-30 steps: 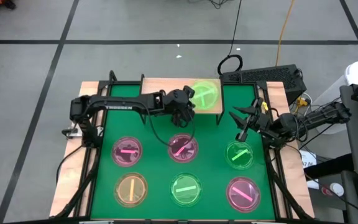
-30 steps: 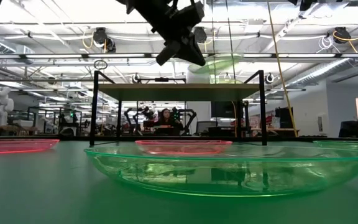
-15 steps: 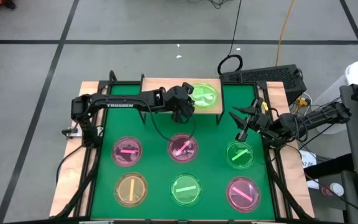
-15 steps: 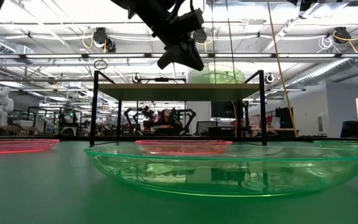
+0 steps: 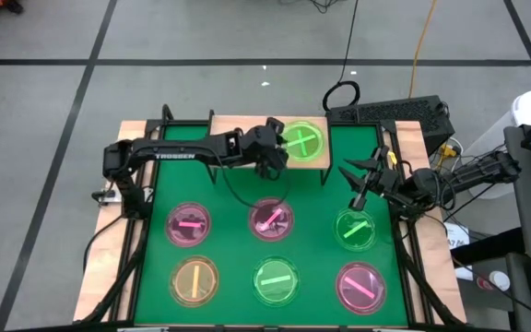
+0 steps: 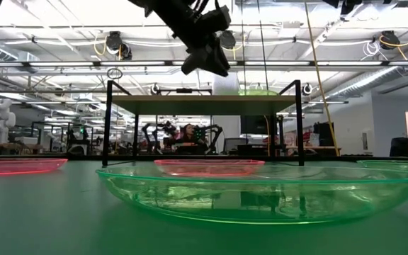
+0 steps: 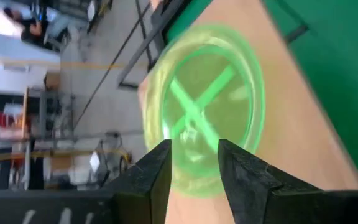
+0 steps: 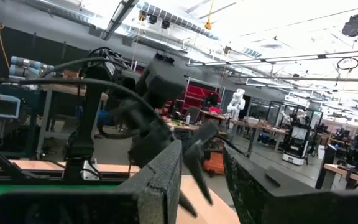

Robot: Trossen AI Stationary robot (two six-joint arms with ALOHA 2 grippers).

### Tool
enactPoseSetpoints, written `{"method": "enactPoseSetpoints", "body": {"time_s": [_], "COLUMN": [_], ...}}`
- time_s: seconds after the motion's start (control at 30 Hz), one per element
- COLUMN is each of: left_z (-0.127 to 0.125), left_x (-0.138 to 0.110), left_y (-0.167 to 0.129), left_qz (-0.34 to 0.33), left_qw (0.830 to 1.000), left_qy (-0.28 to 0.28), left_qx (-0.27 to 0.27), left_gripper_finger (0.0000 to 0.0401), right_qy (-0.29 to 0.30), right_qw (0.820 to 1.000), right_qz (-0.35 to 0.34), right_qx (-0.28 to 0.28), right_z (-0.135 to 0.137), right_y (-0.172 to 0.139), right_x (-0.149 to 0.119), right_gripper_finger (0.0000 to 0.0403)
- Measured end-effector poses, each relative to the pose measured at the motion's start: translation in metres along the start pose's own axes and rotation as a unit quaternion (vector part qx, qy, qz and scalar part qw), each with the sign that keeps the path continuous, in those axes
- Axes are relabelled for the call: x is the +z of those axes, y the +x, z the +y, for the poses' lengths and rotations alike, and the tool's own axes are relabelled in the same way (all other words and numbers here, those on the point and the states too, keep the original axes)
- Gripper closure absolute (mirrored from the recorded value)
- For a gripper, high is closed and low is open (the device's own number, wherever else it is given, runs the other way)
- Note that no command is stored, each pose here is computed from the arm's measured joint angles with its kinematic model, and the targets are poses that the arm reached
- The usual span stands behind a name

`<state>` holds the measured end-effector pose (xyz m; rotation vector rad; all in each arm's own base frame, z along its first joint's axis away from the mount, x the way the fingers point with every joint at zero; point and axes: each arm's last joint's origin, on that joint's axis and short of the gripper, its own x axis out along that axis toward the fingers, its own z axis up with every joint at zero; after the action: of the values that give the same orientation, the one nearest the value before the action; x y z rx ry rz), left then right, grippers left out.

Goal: Place and stack plates onto a shelf
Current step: Stack the green plate on top of the green plate on the shelf

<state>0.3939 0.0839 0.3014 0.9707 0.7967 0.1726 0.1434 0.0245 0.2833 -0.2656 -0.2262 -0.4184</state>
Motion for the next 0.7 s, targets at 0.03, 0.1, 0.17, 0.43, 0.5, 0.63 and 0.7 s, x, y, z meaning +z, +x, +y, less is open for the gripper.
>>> {"method": "enactPoseSetpoints", "body": {"time_s": [0.03,0.1,0.17,0.43,0.5,0.63,0.7], "left_z": [0.002,0.013,0.021,0.023,0.014,-0.009,-0.019], "left_x": [-0.001,0.000,-0.003,-0.032,-0.040,-0.059,-0.066], "left_y": [-0.007,-0.025,-0.045,-0.106,-0.111,-0.119,-0.121], "left_qz": [0.005,-0.007,-0.014,-0.051,-0.063,-0.091,-0.110], "left_qw": [1.000,0.999,0.996,0.974,0.969,0.958,0.951], "left_qy": [-0.005,-0.037,-0.081,-0.215,-0.233,-0.262,-0.275], "left_qx": [0.002,0.018,0.018,0.039,0.048,0.074,0.091], "left_gripper_finger": [0.0260,0.0259,0.0259,0.0259,0.0259,0.0259,0.0259], "right_qy": [0.000,0.003,0.005,0.017,0.024,0.037,0.041], "right_qw": [1.000,1.000,1.000,0.996,0.996,0.996,0.996], "right_qz": [0.000,0.001,0.003,0.027,0.026,0.031,0.032], "right_qx": [0.000,-0.005,-0.016,-0.077,-0.078,-0.076,-0.076], "right_z": [0.000,0.000,-0.001,-0.005,-0.005,-0.004,-0.003], "right_y": [0.000,0.000,0.000,0.000,0.000,0.000,0.001], "right_x": [0.000,0.000,0.000,0.000,-0.001,-0.002,-0.003], "right_gripper_finger": [0.0303,0.0303,0.0303,0.0303,0.0303,0.0303,0.0303]}}
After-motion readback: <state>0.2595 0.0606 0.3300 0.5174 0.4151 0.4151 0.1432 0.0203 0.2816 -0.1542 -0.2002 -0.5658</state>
